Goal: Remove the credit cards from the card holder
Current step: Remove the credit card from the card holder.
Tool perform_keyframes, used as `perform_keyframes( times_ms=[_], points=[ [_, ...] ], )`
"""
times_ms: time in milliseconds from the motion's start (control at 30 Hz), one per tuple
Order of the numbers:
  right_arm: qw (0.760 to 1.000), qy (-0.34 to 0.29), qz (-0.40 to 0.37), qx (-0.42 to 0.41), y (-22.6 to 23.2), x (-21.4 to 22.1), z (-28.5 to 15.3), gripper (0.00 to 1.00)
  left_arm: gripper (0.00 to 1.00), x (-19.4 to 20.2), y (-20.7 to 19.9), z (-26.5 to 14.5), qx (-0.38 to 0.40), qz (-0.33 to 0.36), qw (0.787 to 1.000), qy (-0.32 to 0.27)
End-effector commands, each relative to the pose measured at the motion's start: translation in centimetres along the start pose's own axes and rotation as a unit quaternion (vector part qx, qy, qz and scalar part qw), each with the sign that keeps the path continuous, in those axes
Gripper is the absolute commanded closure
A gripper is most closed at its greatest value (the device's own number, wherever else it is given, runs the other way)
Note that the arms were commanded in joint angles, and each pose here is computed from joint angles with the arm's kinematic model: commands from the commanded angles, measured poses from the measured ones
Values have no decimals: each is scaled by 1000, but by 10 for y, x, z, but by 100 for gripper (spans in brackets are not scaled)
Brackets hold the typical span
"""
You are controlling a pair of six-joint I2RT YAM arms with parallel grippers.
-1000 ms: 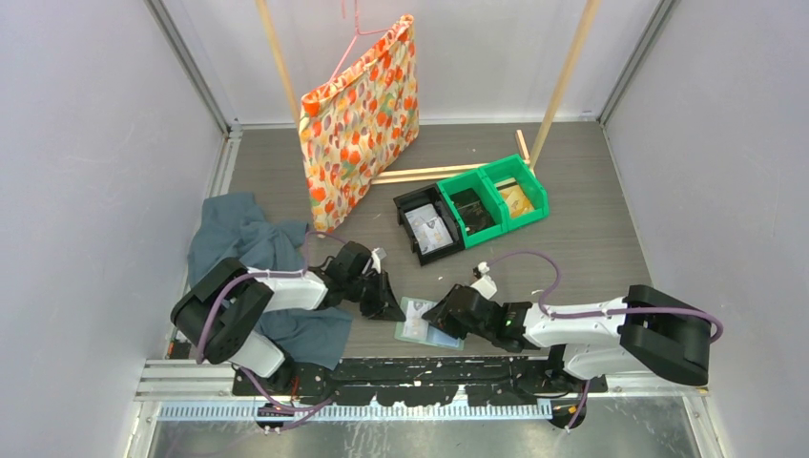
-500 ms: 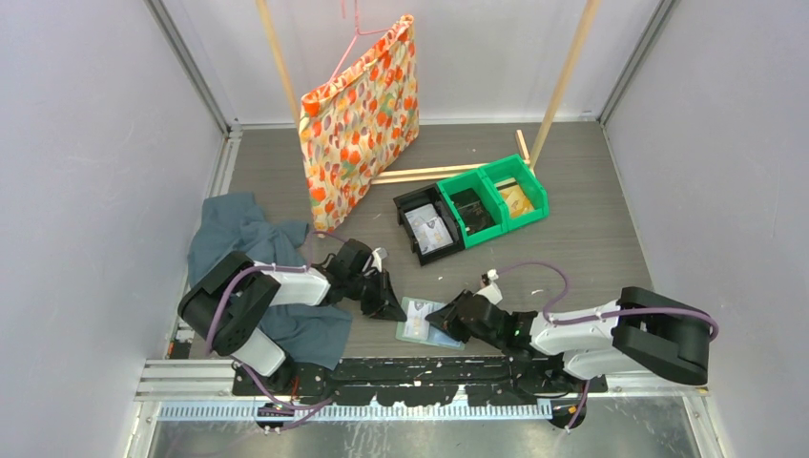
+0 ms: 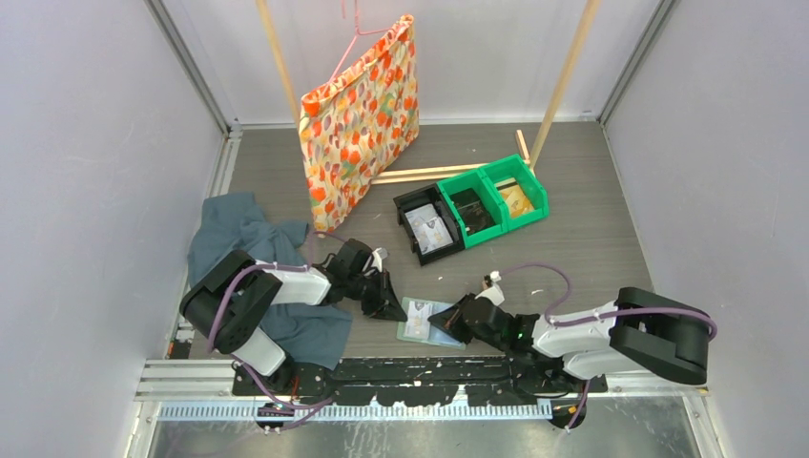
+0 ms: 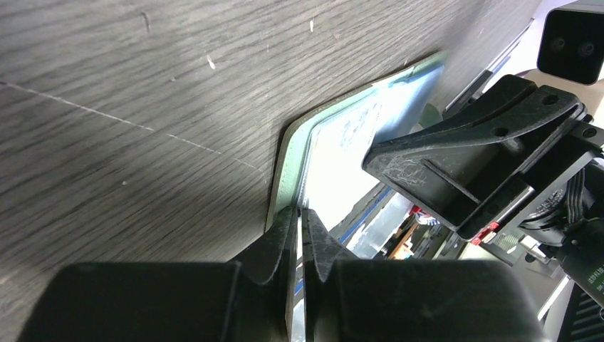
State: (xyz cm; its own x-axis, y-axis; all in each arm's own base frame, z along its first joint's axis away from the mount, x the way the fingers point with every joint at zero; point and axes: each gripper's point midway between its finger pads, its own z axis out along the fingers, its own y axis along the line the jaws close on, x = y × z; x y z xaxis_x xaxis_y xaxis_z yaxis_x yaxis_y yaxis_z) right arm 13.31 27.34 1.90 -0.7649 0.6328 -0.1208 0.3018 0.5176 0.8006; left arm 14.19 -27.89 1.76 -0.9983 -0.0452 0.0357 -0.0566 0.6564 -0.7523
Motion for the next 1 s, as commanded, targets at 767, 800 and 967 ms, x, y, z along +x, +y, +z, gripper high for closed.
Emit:
perform_keyframes(
  times_ms=[767,800,967],
  points=[
    [997,-79,-3,-19,-19,-48,-55,99,92,11,39,8,-69,-10,998,-4],
    [996,-84,-7,-21,-14,-50,-58,99,92,11,39,7,-69,-10,998,-5],
    [994,-95,-44,-18,6,-56,-71,99,92,10,28,2,-59,-7,998,-4]
  ],
)
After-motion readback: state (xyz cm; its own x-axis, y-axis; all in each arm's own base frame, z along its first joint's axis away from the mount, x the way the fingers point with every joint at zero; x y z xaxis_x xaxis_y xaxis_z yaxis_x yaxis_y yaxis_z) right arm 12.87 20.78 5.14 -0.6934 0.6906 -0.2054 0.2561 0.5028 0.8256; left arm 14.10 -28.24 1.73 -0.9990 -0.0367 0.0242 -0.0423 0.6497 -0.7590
